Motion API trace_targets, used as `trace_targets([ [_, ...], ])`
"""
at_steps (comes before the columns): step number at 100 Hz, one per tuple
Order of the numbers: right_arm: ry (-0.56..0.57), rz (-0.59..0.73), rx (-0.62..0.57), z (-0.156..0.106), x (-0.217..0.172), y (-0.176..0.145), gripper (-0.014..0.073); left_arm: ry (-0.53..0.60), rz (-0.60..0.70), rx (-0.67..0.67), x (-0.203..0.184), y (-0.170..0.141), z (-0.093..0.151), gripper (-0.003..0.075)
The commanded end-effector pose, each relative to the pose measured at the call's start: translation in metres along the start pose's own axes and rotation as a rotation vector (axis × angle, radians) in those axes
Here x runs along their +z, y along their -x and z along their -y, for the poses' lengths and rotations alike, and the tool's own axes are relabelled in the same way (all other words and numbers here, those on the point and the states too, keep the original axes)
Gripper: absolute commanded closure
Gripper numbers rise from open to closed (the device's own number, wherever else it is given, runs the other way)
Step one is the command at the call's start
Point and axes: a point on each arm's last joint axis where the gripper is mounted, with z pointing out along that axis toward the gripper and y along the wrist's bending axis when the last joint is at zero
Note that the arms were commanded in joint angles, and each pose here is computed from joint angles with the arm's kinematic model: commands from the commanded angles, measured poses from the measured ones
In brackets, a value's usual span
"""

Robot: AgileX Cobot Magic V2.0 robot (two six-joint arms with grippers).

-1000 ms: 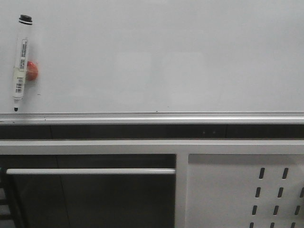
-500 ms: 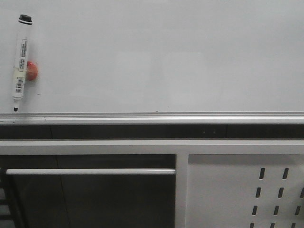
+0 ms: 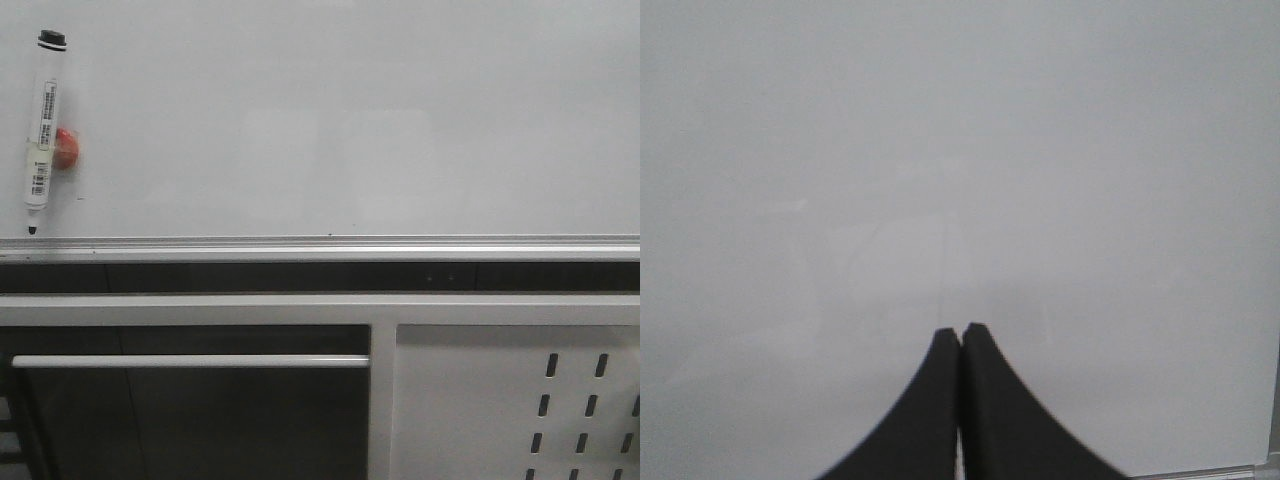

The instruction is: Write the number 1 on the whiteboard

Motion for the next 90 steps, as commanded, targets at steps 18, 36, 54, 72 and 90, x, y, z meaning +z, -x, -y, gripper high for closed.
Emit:
trace_targets([
  [18, 0.012, 0.076, -0.01, -0.002, 0.003, 0.013, 0.0656, 0.014, 0.036, 0.01, 0.011, 0.002, -0.001, 0.0332],
  [36, 0.012, 0.076, -0.01, -0.002, 0.003, 0.013, 0.0656, 0.05, 0.002, -0.003, 0.031, -0.004, -0.004, 0.0332],
  [54, 0.012, 0.076, -0.01, -0.002, 0.003, 0.013, 0.0656, 0.083, -0.015, -0.054, 0.052, -0.012, -0.007, 0.0332],
  [72, 0.012, 0.076, -0.01, -0.002, 0.003, 0.013, 0.0656, 0.003, -0.009, -0.027, 0.072, -0.023, 0.0, 0.0333],
  [90, 0.012, 0.076, -0.01, -0.002, 0.003, 0.013, 0.0656, -0.06, 0.012, -0.016, 0.087, -0.034, 0.008, 0.0374],
])
